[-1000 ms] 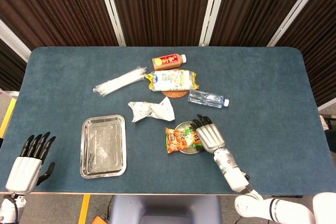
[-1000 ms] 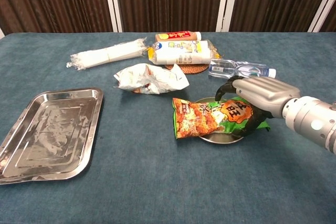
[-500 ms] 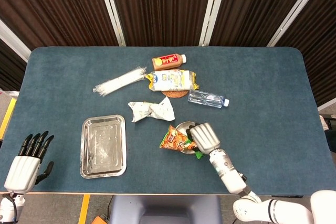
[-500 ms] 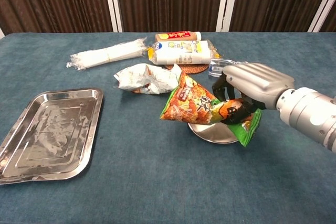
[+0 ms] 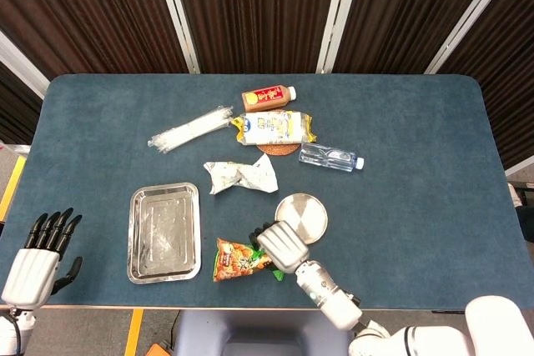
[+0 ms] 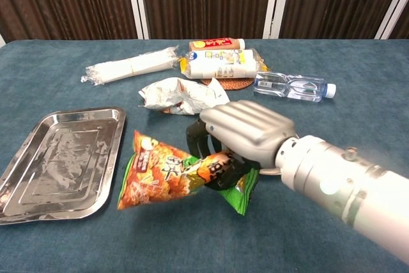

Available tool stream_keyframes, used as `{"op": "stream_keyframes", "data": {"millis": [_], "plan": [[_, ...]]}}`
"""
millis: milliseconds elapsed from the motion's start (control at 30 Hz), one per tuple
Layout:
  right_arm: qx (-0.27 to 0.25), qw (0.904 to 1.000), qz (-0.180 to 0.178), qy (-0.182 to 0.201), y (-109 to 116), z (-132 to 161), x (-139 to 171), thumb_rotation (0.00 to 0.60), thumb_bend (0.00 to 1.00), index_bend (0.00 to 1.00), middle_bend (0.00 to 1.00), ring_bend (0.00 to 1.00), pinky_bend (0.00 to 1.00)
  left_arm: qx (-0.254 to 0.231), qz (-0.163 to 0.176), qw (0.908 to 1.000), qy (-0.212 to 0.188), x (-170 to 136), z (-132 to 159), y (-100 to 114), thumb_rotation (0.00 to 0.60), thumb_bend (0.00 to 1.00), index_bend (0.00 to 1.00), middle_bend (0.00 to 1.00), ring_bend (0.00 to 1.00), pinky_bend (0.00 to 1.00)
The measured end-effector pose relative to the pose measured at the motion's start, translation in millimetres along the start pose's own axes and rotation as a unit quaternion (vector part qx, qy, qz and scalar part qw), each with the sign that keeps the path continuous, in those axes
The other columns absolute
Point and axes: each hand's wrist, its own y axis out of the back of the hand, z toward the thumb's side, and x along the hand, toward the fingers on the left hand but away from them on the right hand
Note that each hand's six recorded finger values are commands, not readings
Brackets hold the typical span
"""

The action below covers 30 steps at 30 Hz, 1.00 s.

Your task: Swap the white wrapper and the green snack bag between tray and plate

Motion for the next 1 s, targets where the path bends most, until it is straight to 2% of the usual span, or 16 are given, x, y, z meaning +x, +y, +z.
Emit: {"op": "stream_keyframes", "data": {"millis": [33, 100, 133, 233, 433, 567, 667, 800, 1000], "plan": [[-0.001, 1.0, 0.009, -0.002, -5, 1, -3, 0.6, 0.3, 0.05, 0.22, 0.18, 0.31, -0.001, 0.001, 1.0, 0.001, 0, -1, 1, 0.6, 0.41, 0.0, 0.0, 0.0, 0.03], [-0.004, 0.9996, 0.027, -0.003, -10, 1, -4, 0.6, 0.16, 0.0, 0.05, 0.04, 0.15, -0.002, 0.001, 1.0, 0.003, -1, -2, 1, 0.6, 0.41, 0.0, 0.0, 0.0, 0.03], [-0.006, 0.9992, 0.039, -0.002, -13, 0, -4, 0.6, 0.1, 0.0, 0.01, 0.01, 0.09, -0.001, 0.001, 1.0, 0.004, -1, -3, 2, 0.6, 0.41, 0.0, 0.0, 0.0, 0.03], [-0.006, 0.9986, 0.052, 0.001, -7, -6, 1, 0.6, 0.02, 0.0, 0.0, 0.0, 0.03, -0.001, 0.0, 1.0, 0.004, -1, -3, 2, 0.6, 0.41, 0.0, 0.0, 0.0, 0.03], [-0.032, 0.9984, 0.046, -0.013, 29, -36, 23, 0.6, 0.0, 0.0, 0.0, 0.0, 0.01, -0.002, 0.003, 1.0, -0.002, -3, 1, 3, 0.6, 0.41, 0.0, 0.0, 0.0, 0.03], [-0.048, 0.9982, -0.008, -0.036, 66, -62, 31, 0.6, 0.0, 0.0, 0.0, 0.0, 0.01, -0.002, 0.004, 1.0, 0.0, -4, 1, 4, 0.6, 0.41, 0.0, 0.0, 0.0, 0.03], [-0.077, 0.9952, -0.039, -0.047, 85, -72, 23, 0.6, 0.0, 0.0, 0.0, 0.0, 0.01, -0.001, 0.001, 1.0, 0.002, -3, 0, 3, 0.6, 0.41, 0.0, 0.0, 0.0, 0.03], [-0.074, 0.9941, -0.043, -0.067, 89, -82, -2, 0.6, 0.0, 0.0, 0.0, 0.0, 0.01, 0.002, -0.003, 1.0, 0.005, -2, -2, 2, 0.6, 0.41, 0.0, 0.0, 0.0, 0.03], [-0.04, 0.9939, -0.042, -0.094, 78, -81, -64, 0.6, 0.01, 0.0, 0.0, 0.0, 0.01, 0.004, -0.003, 0.9998, 0.018, 1, -8, 1, 0.6, 0.41, 0.0, 0.0, 0.0, 0.03]]}}
